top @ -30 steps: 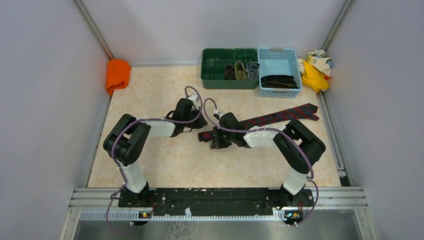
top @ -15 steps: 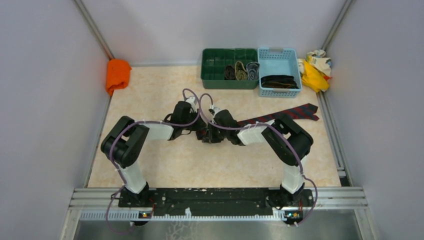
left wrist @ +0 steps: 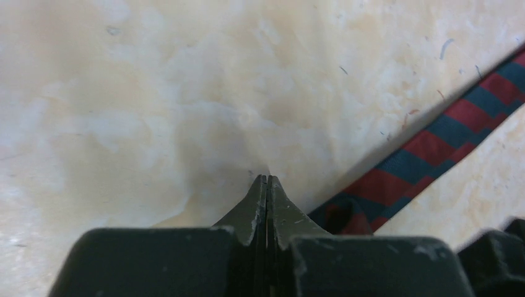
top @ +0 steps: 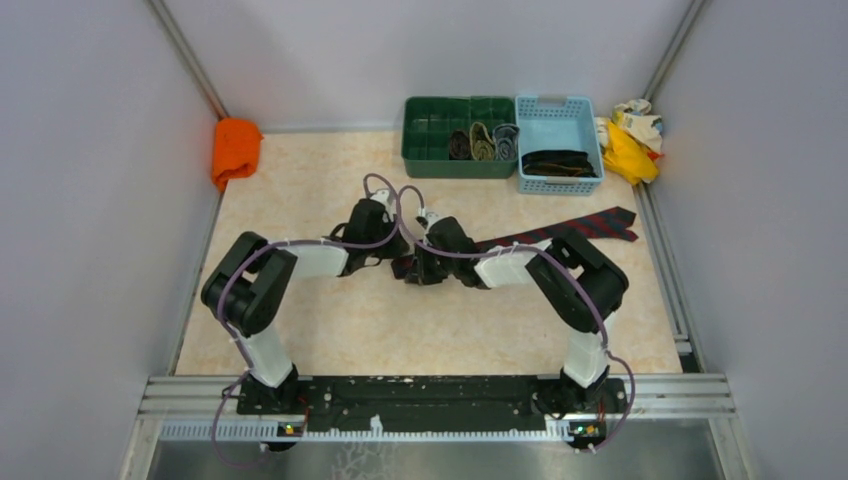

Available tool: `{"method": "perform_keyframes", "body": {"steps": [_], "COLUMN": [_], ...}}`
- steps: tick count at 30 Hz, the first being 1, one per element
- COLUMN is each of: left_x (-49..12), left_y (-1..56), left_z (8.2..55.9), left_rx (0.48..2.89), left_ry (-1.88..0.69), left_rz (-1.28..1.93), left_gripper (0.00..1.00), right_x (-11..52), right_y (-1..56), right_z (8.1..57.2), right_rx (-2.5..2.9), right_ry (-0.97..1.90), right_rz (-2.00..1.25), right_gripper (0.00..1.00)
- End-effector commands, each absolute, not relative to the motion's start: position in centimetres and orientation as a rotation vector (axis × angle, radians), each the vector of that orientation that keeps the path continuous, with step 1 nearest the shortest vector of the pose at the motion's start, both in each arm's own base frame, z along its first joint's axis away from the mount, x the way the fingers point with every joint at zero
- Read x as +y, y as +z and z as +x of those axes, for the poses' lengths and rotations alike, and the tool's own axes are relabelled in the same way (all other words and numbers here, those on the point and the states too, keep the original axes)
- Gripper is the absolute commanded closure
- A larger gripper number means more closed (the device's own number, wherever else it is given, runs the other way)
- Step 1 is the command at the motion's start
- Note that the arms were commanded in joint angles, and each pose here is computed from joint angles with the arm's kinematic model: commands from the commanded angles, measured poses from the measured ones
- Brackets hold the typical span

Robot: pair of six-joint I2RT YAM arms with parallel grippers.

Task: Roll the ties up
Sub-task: Roll the tie at the center of the board.

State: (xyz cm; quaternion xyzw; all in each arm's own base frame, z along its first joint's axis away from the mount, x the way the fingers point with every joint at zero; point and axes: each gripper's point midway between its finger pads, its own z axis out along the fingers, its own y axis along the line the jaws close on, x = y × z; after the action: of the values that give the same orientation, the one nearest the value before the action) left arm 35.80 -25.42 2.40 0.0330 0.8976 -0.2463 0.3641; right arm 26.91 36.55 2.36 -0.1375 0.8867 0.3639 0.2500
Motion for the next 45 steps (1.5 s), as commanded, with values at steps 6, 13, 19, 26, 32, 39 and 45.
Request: {"method": "perform_keyframes", "body": {"steps": [6,13,19,26,32,39,45], "left_x": [-21.4,-19.1,-17.5,-17.3,-17.4,-17.1,-16.8], "left_y": [0.8,2.4,3.7,4.9,4.7,4.0,4.1], "left_z": [35.4,35.2,34.1,33.2,32.1,31.1,30.9], "left_rx": [2.409,2.387,2.381,2.373,2.386,2.410,2.402], "left_ry": [-0.398,-0.282,-0.224,-0.253,-0.299,-0.300,-0.292], "left_rz": [-0.005,-0.094,-0.128,-0.131,-0.132,-0.133,-0.127], "left_gripper": [1.00,1.00,1.00,1.00,1.00,1.00,1.00], "right_x": [31.4,30.7,30.8,30.7,31.8,34.0,35.9], "right_y": [9.7,9.6,7.1,5.3,5.1,5.2,4.0], "right_z": [27.8,30.4,32.8,33.8,33.9,32.9,31.5], "right_rx": [2.311,2.307,2.350,2.382,2.388,2.399,2.442], "right_ry": [0.702,0.542,0.426,0.342,0.374,0.441,0.508], "right_rz": [-0.346,-0.309,-0.296,-0.308,-0.337,-0.388,-0.430], "right_gripper": [1.00,1.00,1.00,1.00,1.00,1.00,1.00]}}
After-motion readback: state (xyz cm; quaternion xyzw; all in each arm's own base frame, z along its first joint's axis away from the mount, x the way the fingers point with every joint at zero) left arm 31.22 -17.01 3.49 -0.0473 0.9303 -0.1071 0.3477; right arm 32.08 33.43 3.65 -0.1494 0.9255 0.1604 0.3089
